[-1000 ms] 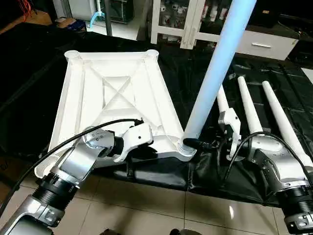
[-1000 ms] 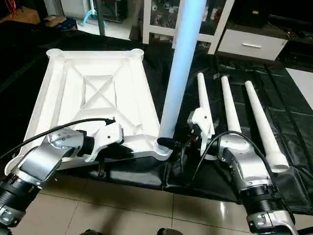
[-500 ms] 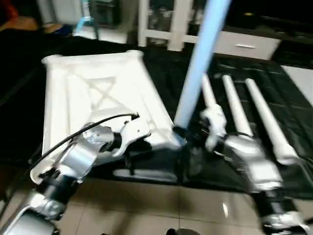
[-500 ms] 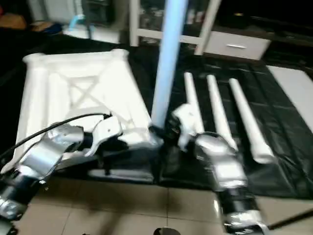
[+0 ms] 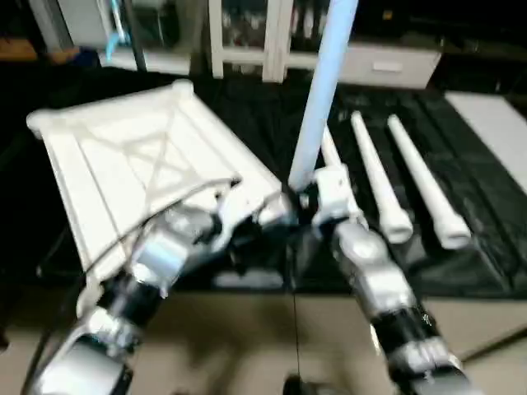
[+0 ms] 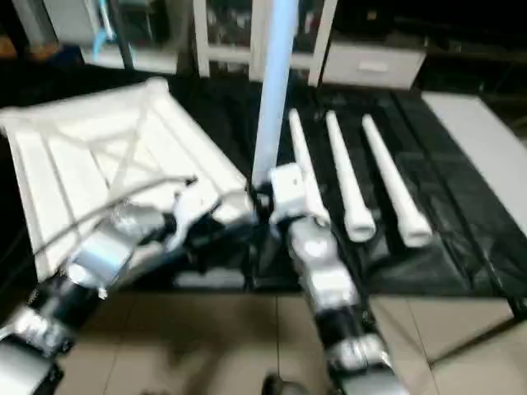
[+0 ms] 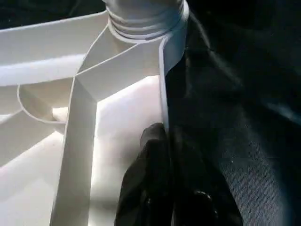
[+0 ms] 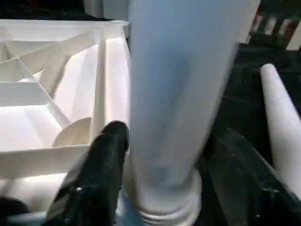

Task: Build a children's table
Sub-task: Rotate leg to tighten

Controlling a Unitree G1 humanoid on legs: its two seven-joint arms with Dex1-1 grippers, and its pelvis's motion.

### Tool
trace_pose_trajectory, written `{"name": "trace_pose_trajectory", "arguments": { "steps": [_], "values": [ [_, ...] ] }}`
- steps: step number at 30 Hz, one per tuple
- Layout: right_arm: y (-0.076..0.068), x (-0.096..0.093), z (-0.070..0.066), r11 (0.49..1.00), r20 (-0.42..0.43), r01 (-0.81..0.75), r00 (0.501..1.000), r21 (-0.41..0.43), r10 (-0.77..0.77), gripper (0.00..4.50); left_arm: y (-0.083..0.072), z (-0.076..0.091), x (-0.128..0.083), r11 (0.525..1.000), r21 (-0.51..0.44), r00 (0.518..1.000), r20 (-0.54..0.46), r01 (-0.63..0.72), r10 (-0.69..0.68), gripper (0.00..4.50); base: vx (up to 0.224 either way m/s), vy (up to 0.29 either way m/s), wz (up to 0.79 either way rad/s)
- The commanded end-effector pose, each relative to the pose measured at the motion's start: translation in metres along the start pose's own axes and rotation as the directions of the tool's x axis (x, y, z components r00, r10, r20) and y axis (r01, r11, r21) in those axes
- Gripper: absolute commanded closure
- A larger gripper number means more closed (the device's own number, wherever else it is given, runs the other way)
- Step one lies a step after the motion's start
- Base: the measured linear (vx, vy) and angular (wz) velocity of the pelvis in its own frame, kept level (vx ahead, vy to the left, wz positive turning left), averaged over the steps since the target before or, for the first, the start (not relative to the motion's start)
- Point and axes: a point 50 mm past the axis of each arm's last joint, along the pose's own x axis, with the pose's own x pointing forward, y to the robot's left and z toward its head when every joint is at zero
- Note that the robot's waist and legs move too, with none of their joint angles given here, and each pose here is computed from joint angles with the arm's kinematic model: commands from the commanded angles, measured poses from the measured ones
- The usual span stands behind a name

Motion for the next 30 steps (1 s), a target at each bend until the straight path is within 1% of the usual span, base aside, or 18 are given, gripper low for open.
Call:
{"name": "trace_pose_trajectory", "arguments": {
  "steps": [1,3,4,5,6,7,8,13,15,16,17,18,21,22,23,28,29,30],
  "values": [
    [-0.006,-0.001,0.017,0.999,0.067,-0.032,0.997,0.018,0.031,1.66,-0.013,-0.017,0.003,0.996,0.015,0.994,-0.060,0.089,-0.088,4.50,0.076,-0.131,0.09],
    [-0.014,-0.009,0.027,0.992,0.104,-0.123,0.987,0.038,0.119,1.48,-0.016,-0.021,-0.003,0.990,0.033,0.989,-0.055,0.139,-0.137,4.50,0.085,-0.084,-0.08],
    [-0.019,-0.020,0.031,0.964,0.093,-0.264,0.961,0.010,0.262,1.40,-0.022,-0.023,-0.010,0.970,0.097,0.974,-0.035,0.225,-0.222,4.50,0.096,-0.021,-0.22],
    [-0.019,-0.021,0.030,0.964,0.092,-0.267,0.960,0.009,0.266,1.40,-0.023,-0.023,-0.010,0.969,0.098,0.974,-0.035,0.228,-0.225,4.50,0.096,-0.021,-0.22],
    [-0.024,-0.030,0.029,0.934,0.056,-0.355,0.933,-0.025,0.356,1.20,-0.030,-0.025,-0.017,0.943,0.126,0.951,-0.024,0.307,-0.307,4.50,0.000,0.000,0.00],
    [-0.028,-0.037,0.026,0.913,0.023,-0.407,0.913,-0.042,0.408,1.12,-0.034,-0.027,-0.020,0.926,0.135,0.935,-0.024,0.353,-0.353,4.50,0.056,0.004,0.15],
    [-0.031,-0.042,0.024,0.898,-0.001,-0.436,0.900,-0.059,0.436,1.06,-0.035,-0.028,-0.022,0.920,0.130,0.929,-0.032,0.371,-0.370,4.50,0.056,0.004,0.15],
    [-0.046,-0.062,0.015,0.826,-0.123,-0.560,0.826,-0.064,0.551,1.06,-0.035,-0.030,-0.024,0.914,0.138,0.924,-0.042,0.382,-0.380,4.50,0.012,0.003,0.03],
    [-0.047,-0.063,0.014,0.821,-0.134,-0.567,0.820,-0.067,0.556,1.06,-0.034,-0.030,-0.024,0.914,0.139,0.924,-0.041,0.382,-0.380,4.50,0.000,0.000,0.00],
    [-0.050,-0.067,0.012,0.802,-0.167,-0.595,0.797,-0.056,0.580,1.06,-0.033,-0.030,-0.025,0.914,0.142,0.924,-0.042,0.381,-0.379,4.50,0.000,0.000,0.00],
    [-0.050,-0.067,0.012,0.800,-0.169,-0.597,0.796,-0.056,0.582,1.06,-0.033,-0.030,-0.025,0.914,0.142,0.925,-0.042,0.381,-0.379,4.50,0.000,0.000,0.00],
    [-0.051,-0.070,0.010,0.777,-0.195,-0.629,0.767,-0.039,0.611,1.06,-0.032,-0.029,-0.025,0.913,0.148,0.924,-0.042,0.381,-0.379,4.50,0.000,0.000,0.00],
    [-0.052,-0.072,0.009,0.758,-0.209,-0.652,0.744,-0.022,0.635,1.06,-0.033,-0.029,-0.026,0.910,0.152,0.922,-0.037,0.387,-0.386,4.50,0.000,0.000,0.00],
    [-0.052,-0.072,0.009,0.757,-0.207,-0.653,0.744,-0.020,0.636,1.23,-0.033,-0.029,-0.026,0.909,0.152,0.921,-0.037,0.388,-0.387,4.50,0.000,0.000,0.00],
    [-0.052,-0.071,0.010,0.755,-0.197,-0.656,0.741,-0.006,0.642,1.23,-0.033,-0.028,-0.026,0.908,0.153,0.920,-0.035,0.391,-0.390,4.50,0.000,0.000,0.00],
    [-0.048,-0.069,0.011,0.741,-0.175,-0.672,0.728,0.016,0.663,1.70,-0.033,-0.028,-0.027,0.905,0.154,0.918,-0.033,0.396,-0.396,4.50,0.000,0.000,0.00],
    [-0.048,-0.068,0.011,0.738,-0.174,-0.674,0.725,0.016,0.666,1.87,-0.033,-0.028,-0.027,0.905,0.153,0.918,-0.033,0.396,-0.396,4.50,0.000,0.000,0.00],
    [-0.048,-0.068,0.011,0.738,-0.173,-0.675,0.725,0.017,0.667,1.87,-0.034,-0.028,-0.027,0.905,0.153,0.917,-0.032,0.397,-0.397,4.50,0.000,0.000,0.00]
  ]
}}
